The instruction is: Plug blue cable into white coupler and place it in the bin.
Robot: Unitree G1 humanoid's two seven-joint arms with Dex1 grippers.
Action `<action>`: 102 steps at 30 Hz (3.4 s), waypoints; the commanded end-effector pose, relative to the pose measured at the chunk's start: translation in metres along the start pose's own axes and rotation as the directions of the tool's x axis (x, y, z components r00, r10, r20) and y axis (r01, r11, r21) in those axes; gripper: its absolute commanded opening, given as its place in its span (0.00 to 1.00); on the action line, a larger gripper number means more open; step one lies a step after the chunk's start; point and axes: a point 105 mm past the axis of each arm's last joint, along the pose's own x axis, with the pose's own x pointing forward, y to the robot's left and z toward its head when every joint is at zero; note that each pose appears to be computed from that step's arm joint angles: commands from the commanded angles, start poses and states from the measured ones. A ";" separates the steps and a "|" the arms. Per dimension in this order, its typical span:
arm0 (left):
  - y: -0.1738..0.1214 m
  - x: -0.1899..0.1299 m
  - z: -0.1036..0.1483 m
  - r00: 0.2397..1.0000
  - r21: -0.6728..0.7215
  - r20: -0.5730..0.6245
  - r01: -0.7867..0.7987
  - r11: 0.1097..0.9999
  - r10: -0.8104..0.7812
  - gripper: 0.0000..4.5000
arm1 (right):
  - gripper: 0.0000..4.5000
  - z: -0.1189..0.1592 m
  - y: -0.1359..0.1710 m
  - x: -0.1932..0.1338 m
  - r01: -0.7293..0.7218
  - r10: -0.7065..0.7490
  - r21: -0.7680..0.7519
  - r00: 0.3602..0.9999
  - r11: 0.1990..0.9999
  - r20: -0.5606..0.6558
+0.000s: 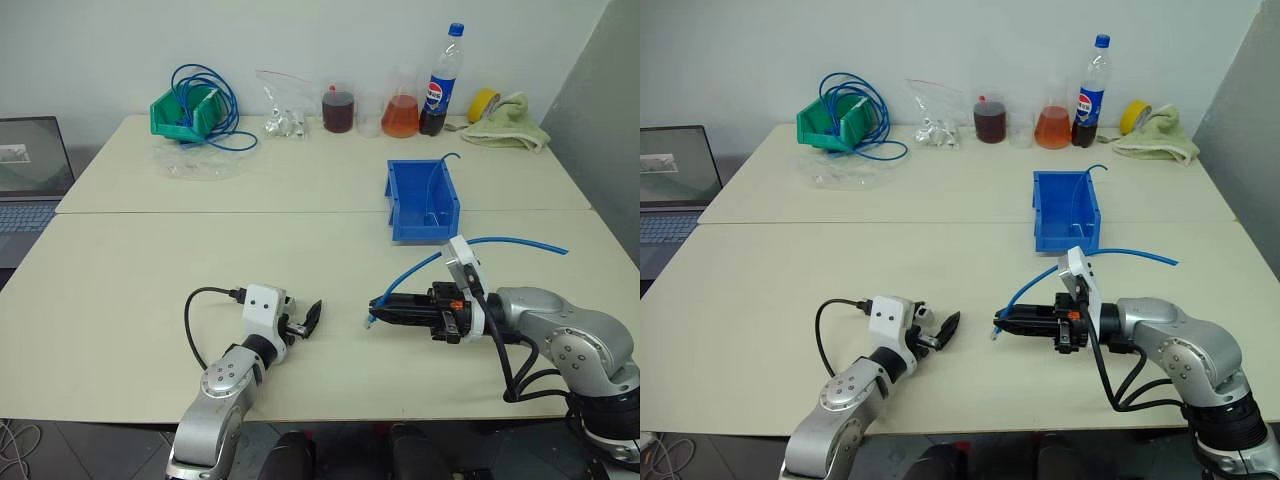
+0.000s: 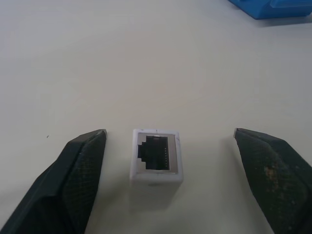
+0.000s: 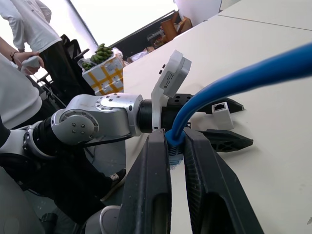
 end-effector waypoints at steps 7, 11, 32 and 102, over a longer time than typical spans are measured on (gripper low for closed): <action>0.032 -0.018 0.009 1.000 0.150 0.003 0.016 0.989 -0.017 1.00 | 0.02 0.009 0.006 0.001 -0.031 0.032 -0.032 0.999 0.999 0.025; 0.031 -0.020 0.012 0.997 0.215 0.000 0.078 0.973 -0.080 1.00 | 0.02 0.010 0.007 0.002 -0.035 0.036 -0.035 0.999 0.999 0.029; 0.046 -0.027 0.013 0.952 0.179 -0.082 0.305 0.935 -0.295 1.00 | 0.02 0.011 0.009 0.008 -0.039 0.041 -0.049 0.998 0.998 0.049; 0.044 0.004 0.021 0.555 0.415 -0.393 0.819 0.397 -0.733 0.19 | 0.02 0.007 0.012 0.008 -0.065 0.065 -0.025 0.998 0.998 -0.001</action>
